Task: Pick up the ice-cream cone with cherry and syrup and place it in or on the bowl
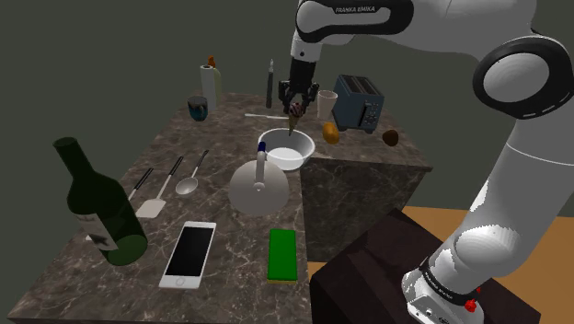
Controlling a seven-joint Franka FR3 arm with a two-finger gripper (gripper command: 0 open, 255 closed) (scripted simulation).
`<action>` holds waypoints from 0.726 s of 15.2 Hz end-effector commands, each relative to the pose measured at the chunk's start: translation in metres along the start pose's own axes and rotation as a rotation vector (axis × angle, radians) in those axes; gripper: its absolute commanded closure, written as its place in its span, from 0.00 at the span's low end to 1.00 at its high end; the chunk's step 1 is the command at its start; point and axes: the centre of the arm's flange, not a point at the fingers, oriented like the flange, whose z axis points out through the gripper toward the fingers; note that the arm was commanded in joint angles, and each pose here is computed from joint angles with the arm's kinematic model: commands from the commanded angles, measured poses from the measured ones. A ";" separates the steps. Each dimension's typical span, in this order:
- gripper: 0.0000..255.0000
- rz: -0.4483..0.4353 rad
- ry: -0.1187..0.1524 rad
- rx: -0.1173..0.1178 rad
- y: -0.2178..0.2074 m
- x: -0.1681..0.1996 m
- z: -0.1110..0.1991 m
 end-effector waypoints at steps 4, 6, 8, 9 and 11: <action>1.00 0.000 0.001 0.000 0.003 0.001 0.026; 1.00 0.000 0.001 0.000 0.004 0.002 0.036; 1.00 0.000 0.001 0.000 0.005 0.003 0.047; 1.00 0.000 0.001 0.000 0.006 0.003 0.054; 1.00 0.000 0.001 0.000 0.006 0.003 0.054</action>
